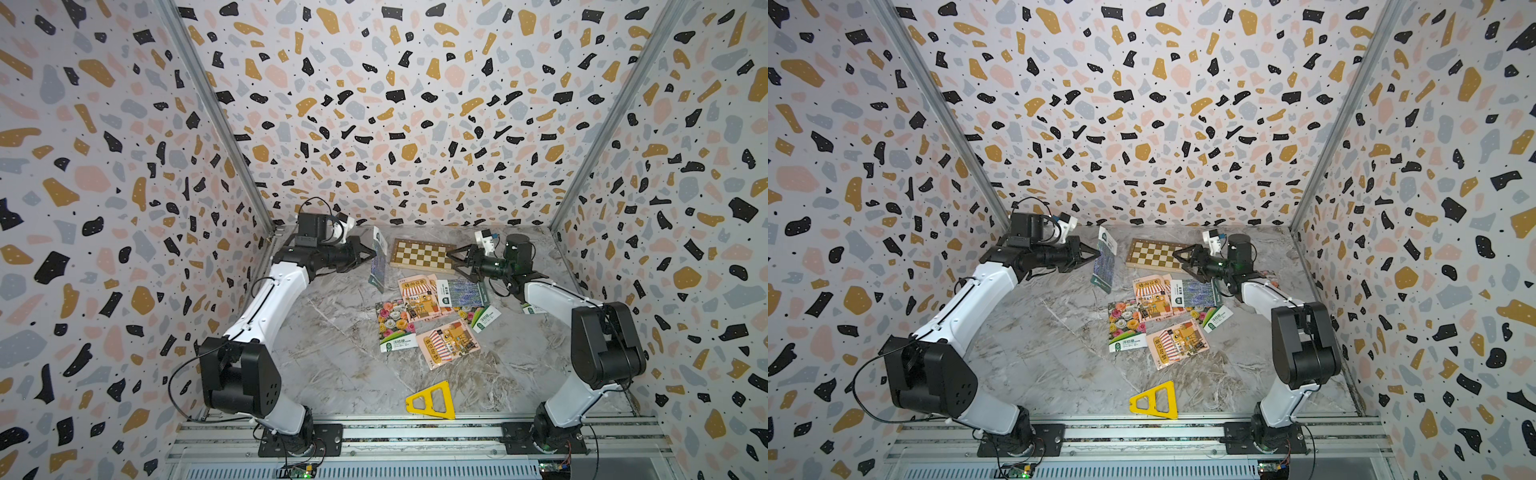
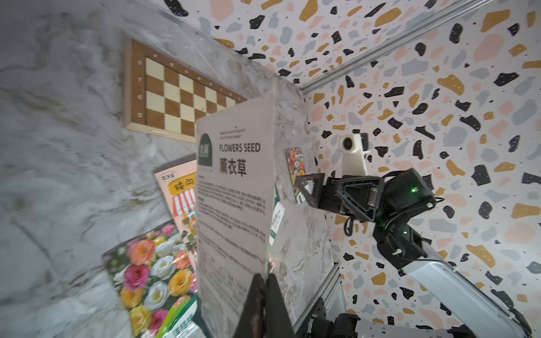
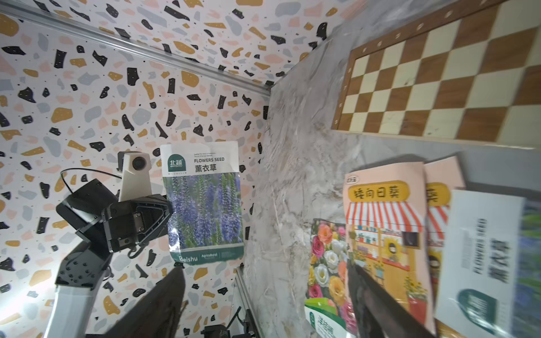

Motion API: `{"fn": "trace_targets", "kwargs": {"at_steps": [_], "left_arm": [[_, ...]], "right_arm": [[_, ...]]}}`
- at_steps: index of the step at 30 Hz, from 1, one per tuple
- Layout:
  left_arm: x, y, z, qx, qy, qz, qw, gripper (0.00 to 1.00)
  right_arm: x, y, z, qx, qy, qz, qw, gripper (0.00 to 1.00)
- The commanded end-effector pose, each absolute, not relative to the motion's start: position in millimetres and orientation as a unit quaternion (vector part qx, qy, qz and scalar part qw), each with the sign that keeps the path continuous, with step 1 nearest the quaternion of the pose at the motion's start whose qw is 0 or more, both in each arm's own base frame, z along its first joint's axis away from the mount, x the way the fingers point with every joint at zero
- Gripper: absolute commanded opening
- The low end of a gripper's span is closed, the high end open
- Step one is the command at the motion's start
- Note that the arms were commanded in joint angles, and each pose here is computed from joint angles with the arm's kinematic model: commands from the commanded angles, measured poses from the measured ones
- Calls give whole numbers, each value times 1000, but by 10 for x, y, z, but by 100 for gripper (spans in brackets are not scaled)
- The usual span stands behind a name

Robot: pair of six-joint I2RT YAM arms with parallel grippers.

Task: Arrange the seed packets in a row
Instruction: Pick up the seed packet from the center of the board, then place the seed packet at the center of the board.

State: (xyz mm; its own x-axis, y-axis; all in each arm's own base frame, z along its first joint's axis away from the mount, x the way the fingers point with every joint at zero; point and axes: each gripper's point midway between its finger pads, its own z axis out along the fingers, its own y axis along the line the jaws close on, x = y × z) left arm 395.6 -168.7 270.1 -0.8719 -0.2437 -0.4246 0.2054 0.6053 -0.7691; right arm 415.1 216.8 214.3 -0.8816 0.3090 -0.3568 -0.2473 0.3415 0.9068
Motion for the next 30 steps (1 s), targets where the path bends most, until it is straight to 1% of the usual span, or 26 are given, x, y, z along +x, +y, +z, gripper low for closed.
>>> {"fn": "trace_targets", "kwargs": {"at_steps": [1,3,5,7,12,14,15,17,20,26,30], "left_arm": [[3891,-1347,2377,-1,898,-390,206,0],[3912,-1124,2206,-1,918,-352,180,0],[3915,-1002,2105,16,922,-352,163,0],[3983,-769,1936,-18,932,-329,148,0],[4051,-336,1554,-23,951,-281,126,0],[4085,-87,1412,-45,958,-259,118,0],[4096,50,1331,-53,963,-237,116,0],[4099,385,1132,-61,979,-167,102,0],[4069,693,919,-57,991,-97,75,0],[4172,1069,729,-41,995,7,92,0],[4220,1260,628,-32,993,61,101,0]], "right_arm": [[4088,1944,2212,-7,797,531,290,90],[4080,1843,2184,-4,801,520,296,90],[4076,1751,2166,3,802,516,299,90],[4053,1673,2193,10,796,526,299,90],[4054,1545,2301,18,788,527,316,90],[4062,1517,2334,21,784,533,317,90],[4064,1508,2338,23,783,535,317,90],[4061,1495,2332,30,780,540,315,90],[4052,1486,2312,38,777,547,310,90],[4046,1475,2332,42,776,546,314,89],[4053,1464,2337,44,776,543,318,89]]}}
